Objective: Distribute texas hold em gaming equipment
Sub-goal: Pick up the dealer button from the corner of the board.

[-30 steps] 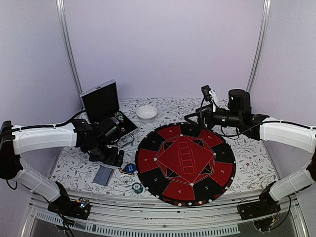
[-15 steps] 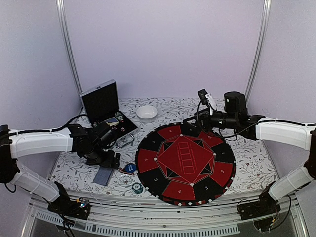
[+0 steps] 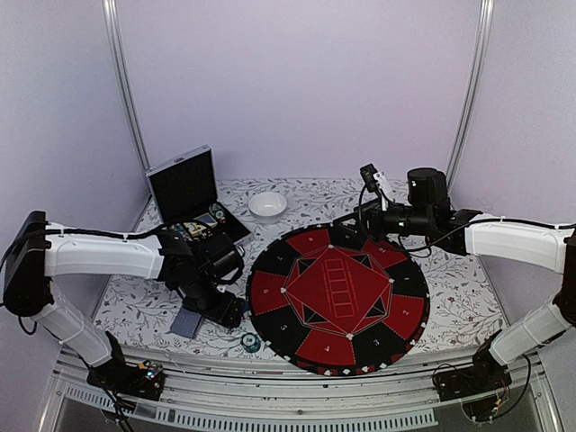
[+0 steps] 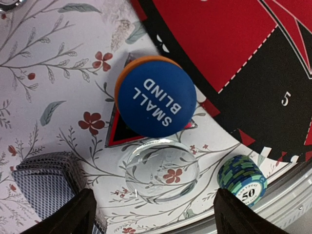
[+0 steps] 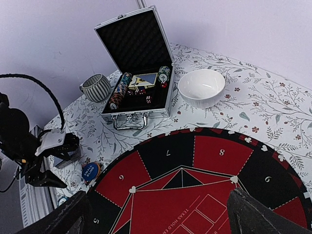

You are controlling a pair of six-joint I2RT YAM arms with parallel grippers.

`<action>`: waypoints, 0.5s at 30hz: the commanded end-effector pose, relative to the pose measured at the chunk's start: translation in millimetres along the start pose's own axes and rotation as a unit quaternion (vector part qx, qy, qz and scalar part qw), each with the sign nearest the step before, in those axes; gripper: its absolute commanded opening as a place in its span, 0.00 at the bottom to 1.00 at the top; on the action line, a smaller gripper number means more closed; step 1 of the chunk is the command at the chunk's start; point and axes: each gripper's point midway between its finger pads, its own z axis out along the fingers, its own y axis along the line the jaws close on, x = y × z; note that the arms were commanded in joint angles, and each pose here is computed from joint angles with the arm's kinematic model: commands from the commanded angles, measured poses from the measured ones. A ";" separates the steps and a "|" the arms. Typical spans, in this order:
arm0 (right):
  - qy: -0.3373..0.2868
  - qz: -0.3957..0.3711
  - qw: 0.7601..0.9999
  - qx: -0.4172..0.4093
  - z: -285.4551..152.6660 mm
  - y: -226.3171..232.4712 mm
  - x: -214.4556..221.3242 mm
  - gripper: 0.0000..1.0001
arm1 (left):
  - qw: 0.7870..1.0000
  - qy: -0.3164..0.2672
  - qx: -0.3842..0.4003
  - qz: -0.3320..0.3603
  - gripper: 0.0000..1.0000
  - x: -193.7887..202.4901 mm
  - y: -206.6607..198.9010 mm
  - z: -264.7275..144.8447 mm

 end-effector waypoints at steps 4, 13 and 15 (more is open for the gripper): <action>0.001 -0.002 1.000 0.001 3.1 1.5 -2.7 0.99 | 0.999 0.028 -0.019 0.029 0.84 4.8 -4.0 13.1; 0.008 -0.003 1.000 0.004 4.7 -0.2 1.8 0.99 | 0.998 0.034 -0.024 0.040 0.80 0.0 -6.7 27.3; 0.010 -0.002 1.000 0.006 5.5 -1.4 3.4 0.99 | 0.998 0.036 -0.013 0.044 0.79 1.1 -11.0 30.7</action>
